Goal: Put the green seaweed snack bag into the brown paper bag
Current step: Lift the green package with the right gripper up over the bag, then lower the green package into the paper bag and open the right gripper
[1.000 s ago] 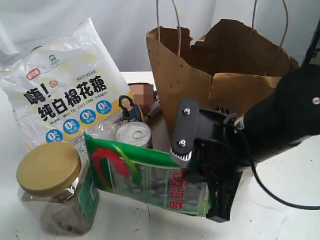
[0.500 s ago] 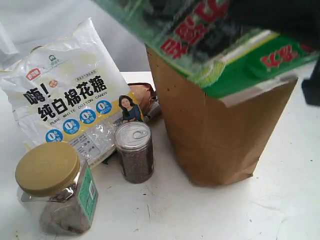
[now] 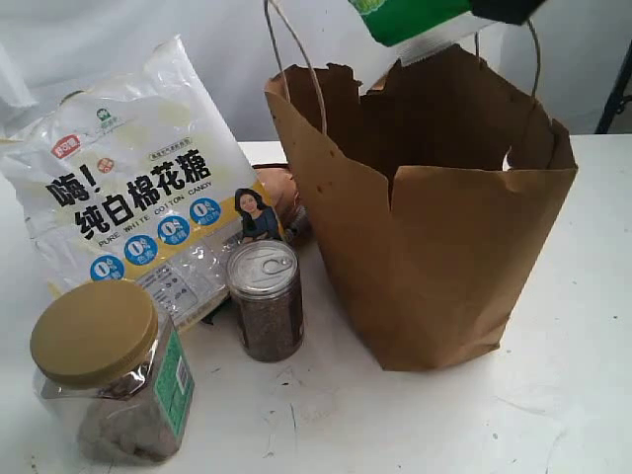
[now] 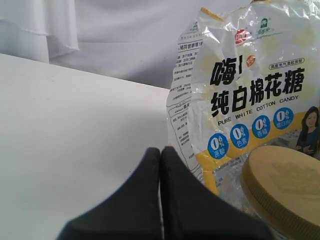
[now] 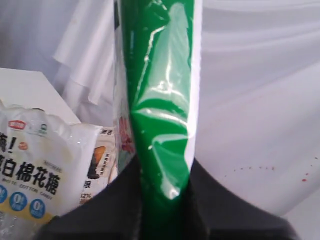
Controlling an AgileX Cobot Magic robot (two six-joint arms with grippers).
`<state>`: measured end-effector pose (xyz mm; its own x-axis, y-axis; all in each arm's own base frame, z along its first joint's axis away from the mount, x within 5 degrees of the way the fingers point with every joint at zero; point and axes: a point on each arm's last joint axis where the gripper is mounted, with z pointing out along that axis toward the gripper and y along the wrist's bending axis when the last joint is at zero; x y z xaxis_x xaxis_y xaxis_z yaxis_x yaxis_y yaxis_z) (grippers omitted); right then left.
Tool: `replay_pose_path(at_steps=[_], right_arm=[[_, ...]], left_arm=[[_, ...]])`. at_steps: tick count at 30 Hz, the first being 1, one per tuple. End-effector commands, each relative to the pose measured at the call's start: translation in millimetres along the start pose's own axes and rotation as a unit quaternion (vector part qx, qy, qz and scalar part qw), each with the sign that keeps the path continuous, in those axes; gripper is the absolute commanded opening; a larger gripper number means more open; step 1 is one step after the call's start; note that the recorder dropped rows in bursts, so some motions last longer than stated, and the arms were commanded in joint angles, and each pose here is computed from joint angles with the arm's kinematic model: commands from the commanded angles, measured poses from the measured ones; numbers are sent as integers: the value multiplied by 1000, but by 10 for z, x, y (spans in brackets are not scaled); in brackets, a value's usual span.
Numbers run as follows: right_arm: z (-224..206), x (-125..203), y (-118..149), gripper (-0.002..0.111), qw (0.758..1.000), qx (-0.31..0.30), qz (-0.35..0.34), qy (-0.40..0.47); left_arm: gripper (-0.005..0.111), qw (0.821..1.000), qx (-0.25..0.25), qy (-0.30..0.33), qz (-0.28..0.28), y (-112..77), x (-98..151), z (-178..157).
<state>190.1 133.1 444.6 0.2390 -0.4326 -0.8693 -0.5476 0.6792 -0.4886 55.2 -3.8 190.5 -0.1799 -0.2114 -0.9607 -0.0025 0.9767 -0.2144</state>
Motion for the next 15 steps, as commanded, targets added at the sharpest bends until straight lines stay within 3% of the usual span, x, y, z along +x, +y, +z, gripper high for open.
replay_pose_path(at_steps=[1, 10, 15], right_arm=[[220, 154, -122, 0, 999, 35, 8, 16], [757, 808, -176, 0, 989, 21, 35, 139], [795, 881, -121, 0, 985, 0, 61, 161]], left_arm=[[0, 1000, -2, -2, 1, 5, 8, 0], [0, 1000, -2, -2, 1, 5, 8, 0], [0, 1000, -2, -2, 1, 5, 8, 0]])
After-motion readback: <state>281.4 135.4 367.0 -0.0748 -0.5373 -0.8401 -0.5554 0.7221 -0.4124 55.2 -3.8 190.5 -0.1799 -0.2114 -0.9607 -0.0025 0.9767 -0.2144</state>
